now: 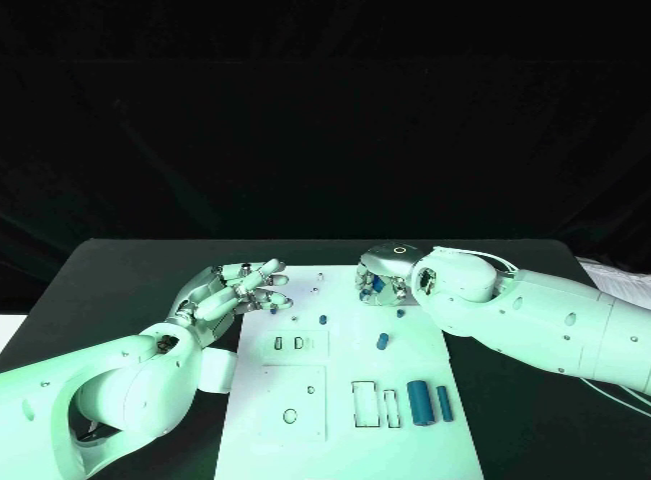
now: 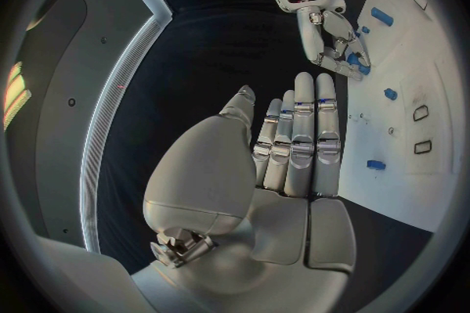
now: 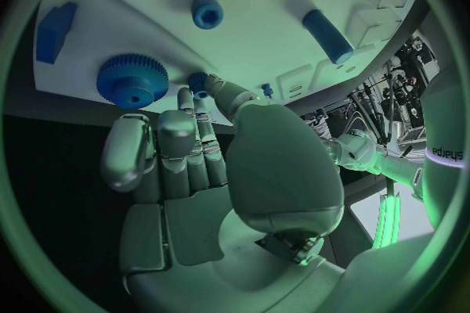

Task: Assemble the parts on the task board

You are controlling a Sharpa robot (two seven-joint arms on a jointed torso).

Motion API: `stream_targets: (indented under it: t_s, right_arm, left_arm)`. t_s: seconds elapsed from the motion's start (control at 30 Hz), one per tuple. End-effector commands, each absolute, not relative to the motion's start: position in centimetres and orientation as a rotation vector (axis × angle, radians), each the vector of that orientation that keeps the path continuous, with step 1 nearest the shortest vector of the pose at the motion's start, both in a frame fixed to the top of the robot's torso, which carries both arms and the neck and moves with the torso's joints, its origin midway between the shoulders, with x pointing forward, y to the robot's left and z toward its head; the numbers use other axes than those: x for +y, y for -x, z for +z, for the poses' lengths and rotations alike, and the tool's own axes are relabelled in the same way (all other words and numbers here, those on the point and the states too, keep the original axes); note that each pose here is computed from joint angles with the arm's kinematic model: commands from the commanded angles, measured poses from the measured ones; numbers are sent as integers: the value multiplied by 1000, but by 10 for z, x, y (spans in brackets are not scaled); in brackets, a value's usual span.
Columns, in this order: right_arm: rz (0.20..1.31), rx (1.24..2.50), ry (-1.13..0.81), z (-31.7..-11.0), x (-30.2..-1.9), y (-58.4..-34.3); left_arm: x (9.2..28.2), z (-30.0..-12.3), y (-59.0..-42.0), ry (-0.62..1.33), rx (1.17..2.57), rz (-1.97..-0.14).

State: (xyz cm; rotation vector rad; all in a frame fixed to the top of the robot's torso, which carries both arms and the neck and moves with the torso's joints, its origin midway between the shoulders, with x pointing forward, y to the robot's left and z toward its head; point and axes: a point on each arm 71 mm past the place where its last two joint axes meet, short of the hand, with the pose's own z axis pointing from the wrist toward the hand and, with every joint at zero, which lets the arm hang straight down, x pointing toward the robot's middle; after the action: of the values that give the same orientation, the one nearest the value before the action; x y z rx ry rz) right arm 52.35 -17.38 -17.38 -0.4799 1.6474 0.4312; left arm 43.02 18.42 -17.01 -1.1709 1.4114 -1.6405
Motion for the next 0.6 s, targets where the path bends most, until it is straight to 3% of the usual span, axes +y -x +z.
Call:
stream_targets:
  t_s: [0.03, 0.6]
  right_arm:
    - [417, 1664, 495, -176, -175, -523]
    - [399, 1718, 506, -185, -177, -524]
  left_arm:
    - [184, -169, -430, 1174, 1413, -1651]
    - [184, -170, -431, 1179, 1419, -1645]
